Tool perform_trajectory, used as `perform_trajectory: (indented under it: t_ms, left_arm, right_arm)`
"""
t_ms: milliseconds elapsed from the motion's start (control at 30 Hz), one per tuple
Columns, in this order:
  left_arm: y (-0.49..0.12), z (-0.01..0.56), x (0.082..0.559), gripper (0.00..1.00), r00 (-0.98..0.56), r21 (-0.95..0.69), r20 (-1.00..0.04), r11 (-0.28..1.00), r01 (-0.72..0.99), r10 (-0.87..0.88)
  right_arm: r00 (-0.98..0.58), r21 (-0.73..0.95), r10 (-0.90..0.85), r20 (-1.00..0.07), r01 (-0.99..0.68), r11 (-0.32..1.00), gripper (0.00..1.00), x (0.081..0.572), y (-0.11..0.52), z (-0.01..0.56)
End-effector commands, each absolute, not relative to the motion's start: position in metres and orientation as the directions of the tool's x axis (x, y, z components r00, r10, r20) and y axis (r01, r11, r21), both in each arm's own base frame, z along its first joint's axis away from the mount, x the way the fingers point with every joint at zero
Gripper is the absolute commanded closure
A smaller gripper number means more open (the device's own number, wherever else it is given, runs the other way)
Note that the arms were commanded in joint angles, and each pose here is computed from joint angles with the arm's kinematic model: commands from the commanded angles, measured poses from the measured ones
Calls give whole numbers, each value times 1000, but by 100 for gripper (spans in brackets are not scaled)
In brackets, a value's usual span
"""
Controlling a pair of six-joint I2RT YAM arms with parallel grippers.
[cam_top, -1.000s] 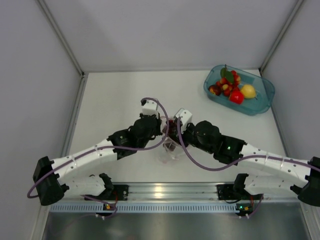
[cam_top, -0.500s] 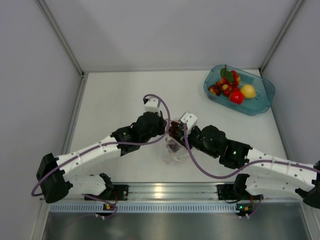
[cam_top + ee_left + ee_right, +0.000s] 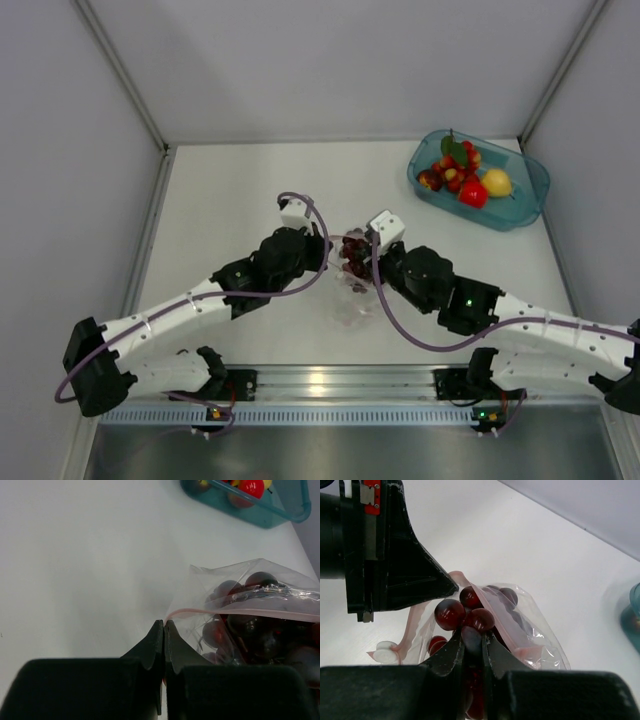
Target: Open the zip-top bag and remove the fake food
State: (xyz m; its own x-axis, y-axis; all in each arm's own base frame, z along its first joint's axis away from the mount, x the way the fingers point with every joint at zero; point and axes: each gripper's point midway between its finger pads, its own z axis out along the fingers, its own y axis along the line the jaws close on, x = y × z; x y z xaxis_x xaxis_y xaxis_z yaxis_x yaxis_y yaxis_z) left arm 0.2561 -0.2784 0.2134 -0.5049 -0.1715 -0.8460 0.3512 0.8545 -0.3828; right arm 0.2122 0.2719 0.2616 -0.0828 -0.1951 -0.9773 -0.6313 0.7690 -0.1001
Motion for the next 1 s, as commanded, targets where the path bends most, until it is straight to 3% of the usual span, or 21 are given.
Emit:
perform_trajectory:
  t_ms: [0, 300, 567, 733, 967]
  left_arm:
    - [-240, 186, 263, 100, -499, -263, -860, 933, 245, -111]
    - [-236, 194, 269, 100, -477, -276, -866, 940, 198, -154]
    - [-219, 207, 280, 100, -443, -268, -874, 958, 99, -199]
    - [-218, 201, 282, 100, -452, -254, -872, 962, 94, -186]
    - [-222, 189, 280, 100, -485, -257, -856, 961, 103, -177]
  right_arm:
    - [51, 25, 64, -997, -559, 829, 100, 223, 264, 364]
    - [8, 126, 189, -982, -715, 687, 100, 199, 295, 385]
    - [23, 24, 81, -996, -846, 532, 100, 172, 318, 366]
    - [55, 25, 136, -989, -849, 528, 100, 166, 306, 385]
    - [121, 47, 214, -969, -763, 645, 100, 182, 277, 415]
